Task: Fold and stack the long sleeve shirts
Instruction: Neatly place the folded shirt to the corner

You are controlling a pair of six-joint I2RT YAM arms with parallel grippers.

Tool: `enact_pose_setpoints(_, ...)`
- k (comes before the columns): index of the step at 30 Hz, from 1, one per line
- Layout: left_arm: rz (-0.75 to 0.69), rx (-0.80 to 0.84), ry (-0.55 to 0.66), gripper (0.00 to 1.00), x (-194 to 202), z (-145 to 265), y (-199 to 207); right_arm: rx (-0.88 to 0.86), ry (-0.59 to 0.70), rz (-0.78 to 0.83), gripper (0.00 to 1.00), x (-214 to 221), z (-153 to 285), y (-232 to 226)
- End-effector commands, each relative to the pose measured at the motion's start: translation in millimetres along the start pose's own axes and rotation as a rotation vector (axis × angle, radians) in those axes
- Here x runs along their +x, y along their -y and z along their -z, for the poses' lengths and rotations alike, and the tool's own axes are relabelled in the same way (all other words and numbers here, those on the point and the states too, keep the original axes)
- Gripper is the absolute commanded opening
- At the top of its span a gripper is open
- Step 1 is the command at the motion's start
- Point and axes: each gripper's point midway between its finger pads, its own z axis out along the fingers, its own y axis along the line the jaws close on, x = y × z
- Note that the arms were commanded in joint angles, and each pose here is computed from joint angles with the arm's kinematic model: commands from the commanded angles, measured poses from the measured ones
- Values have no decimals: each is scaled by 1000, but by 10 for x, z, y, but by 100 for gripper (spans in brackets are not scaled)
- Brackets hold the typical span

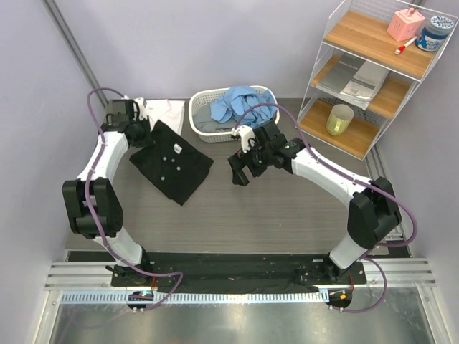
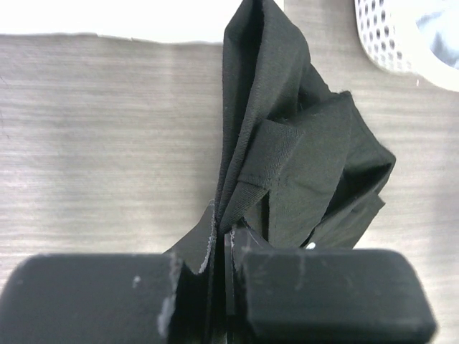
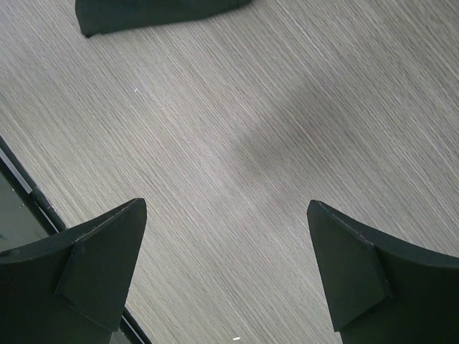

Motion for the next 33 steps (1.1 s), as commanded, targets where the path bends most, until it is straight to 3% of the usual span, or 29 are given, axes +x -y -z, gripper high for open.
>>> enact_pose_setpoints(1, 35, -31, 166, 0, -547, 15, -19, 11, 59, 23, 100, -147, 176, -6)
enact_pose_setpoints(18, 129, -133, 298, 0, -1033, 32, -180, 19, 55, 20, 100, -85, 234, 45)
enact_pose_setpoints(33, 284, -87, 398, 0, -1506, -85, -99, 6, 47, 15, 100, -63, 208, 40)
